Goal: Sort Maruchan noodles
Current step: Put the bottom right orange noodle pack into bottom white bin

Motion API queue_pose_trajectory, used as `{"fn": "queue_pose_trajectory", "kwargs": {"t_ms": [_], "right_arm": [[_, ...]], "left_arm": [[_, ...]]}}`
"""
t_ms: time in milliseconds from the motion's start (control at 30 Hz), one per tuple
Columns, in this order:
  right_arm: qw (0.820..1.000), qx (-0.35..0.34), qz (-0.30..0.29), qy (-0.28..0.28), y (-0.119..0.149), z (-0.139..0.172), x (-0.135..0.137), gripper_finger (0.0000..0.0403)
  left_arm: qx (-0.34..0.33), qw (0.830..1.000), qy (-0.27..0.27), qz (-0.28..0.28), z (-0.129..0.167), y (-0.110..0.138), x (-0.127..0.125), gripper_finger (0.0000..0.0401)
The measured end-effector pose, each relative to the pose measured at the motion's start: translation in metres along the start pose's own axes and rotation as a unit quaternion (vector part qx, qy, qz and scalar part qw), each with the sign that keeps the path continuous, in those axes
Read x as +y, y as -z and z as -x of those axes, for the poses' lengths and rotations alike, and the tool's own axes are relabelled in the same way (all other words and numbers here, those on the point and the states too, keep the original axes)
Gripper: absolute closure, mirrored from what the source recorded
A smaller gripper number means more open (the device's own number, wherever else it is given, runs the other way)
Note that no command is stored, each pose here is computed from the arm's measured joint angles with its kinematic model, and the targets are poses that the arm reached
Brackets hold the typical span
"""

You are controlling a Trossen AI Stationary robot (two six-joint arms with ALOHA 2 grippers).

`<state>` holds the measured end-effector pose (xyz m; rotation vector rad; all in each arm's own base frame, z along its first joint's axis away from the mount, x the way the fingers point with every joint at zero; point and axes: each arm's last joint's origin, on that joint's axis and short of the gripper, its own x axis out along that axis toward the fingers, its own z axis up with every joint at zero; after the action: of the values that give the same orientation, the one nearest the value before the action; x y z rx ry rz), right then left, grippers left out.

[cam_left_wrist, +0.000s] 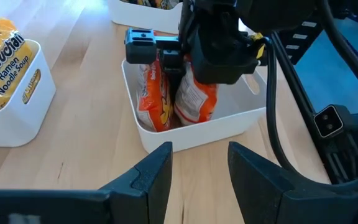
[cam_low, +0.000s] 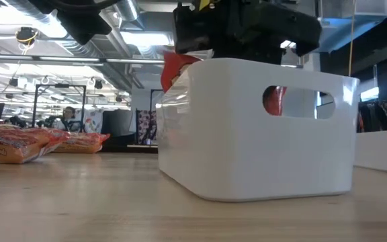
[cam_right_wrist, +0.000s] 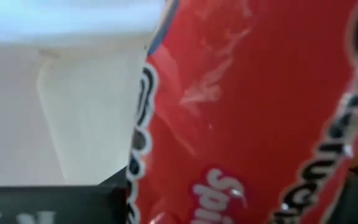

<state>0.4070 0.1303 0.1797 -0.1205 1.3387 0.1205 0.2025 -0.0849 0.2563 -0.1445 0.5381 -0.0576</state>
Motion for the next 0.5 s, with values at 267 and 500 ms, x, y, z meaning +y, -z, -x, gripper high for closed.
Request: {"fn": "queue_pose_trajectory", "kwargs": {"t_ms": [267, 500], "right_arm": [[1.000, -0.006, 0.000, 0.001, -0.001, 0.000, 0.000, 0.0195], [0.999, -0.011, 0.006, 0.036, -0.007, 0.013, -0.002, 0.0148]], "left_arm": [[0.000, 1.000, 0.000, -0.008, 0.000, 0.000, 0.000, 0.0252], [0.000, 1.000, 0.000, -0.008, 0.000, 0.000, 0.000, 0.0252]]}}
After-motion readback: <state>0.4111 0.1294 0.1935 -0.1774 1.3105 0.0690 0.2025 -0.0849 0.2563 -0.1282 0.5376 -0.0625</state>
